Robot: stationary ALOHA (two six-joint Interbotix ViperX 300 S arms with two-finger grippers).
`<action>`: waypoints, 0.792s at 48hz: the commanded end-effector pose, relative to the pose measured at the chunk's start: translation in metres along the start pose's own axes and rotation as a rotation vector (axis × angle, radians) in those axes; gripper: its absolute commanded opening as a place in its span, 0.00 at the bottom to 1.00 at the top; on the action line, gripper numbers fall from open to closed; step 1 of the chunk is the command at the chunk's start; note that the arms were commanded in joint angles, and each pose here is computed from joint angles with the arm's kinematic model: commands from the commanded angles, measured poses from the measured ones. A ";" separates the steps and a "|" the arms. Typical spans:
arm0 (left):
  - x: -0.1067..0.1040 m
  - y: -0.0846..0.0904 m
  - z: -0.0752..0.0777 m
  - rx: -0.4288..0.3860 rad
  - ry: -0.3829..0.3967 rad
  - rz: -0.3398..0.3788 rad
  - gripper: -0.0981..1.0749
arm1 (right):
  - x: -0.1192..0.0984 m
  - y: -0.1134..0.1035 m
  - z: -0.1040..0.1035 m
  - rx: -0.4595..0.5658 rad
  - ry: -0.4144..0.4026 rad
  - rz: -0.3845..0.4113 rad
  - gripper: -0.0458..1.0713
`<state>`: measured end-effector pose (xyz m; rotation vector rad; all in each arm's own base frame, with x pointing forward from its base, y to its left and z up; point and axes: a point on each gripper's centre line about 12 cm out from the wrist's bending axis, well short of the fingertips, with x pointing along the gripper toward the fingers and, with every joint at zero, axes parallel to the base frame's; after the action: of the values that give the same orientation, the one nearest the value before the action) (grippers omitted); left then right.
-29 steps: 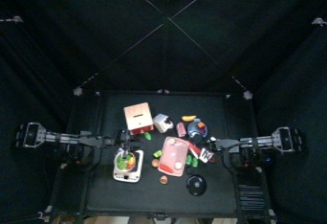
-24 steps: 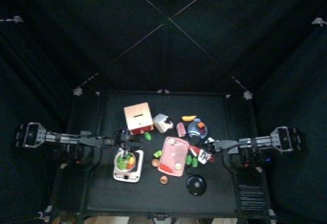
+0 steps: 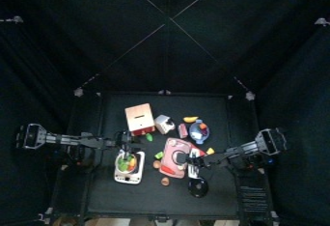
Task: Grab egg half
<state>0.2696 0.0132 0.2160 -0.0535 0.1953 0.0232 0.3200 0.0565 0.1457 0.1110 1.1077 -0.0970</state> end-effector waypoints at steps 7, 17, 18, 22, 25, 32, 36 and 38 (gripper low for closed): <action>0.001 -0.001 0.006 0.001 -0.023 -0.003 0.71 | 0.015 0.008 0.021 -0.056 0.007 -0.035 0.82; 0.001 -0.001 0.005 0.001 -0.018 -0.002 0.71 | 0.026 0.008 0.028 -0.088 0.038 -0.077 0.79; 0.001 -0.001 0.005 0.001 -0.018 -0.002 0.71 | 0.026 0.008 0.028 -0.087 0.042 -0.080 0.79; 0.001 -0.001 0.004 -0.001 -0.017 -0.002 0.71 | 0.024 0.007 0.031 -0.081 0.049 -0.088 0.79; 0.001 -0.001 0.004 -0.001 -0.015 -0.002 0.71 | 0.021 0.009 0.032 -0.079 0.050 -0.089 0.79; 0.001 -0.001 0.004 -0.001 -0.015 -0.002 0.71 | 0.017 0.009 0.036 -0.058 0.056 -0.091 0.80; 0.001 -0.001 0.004 -0.001 -0.017 -0.002 0.71 | 0.021 0.008 0.035 -0.057 0.063 -0.093 0.81; 0.001 -0.001 0.004 -0.001 -0.017 -0.002 0.71 | 0.023 0.008 0.034 -0.059 0.068 -0.096 0.81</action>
<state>0.2684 0.0132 0.2138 -0.0552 0.2014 0.0241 0.3552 0.0586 0.1303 -0.0022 1.2159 -0.1493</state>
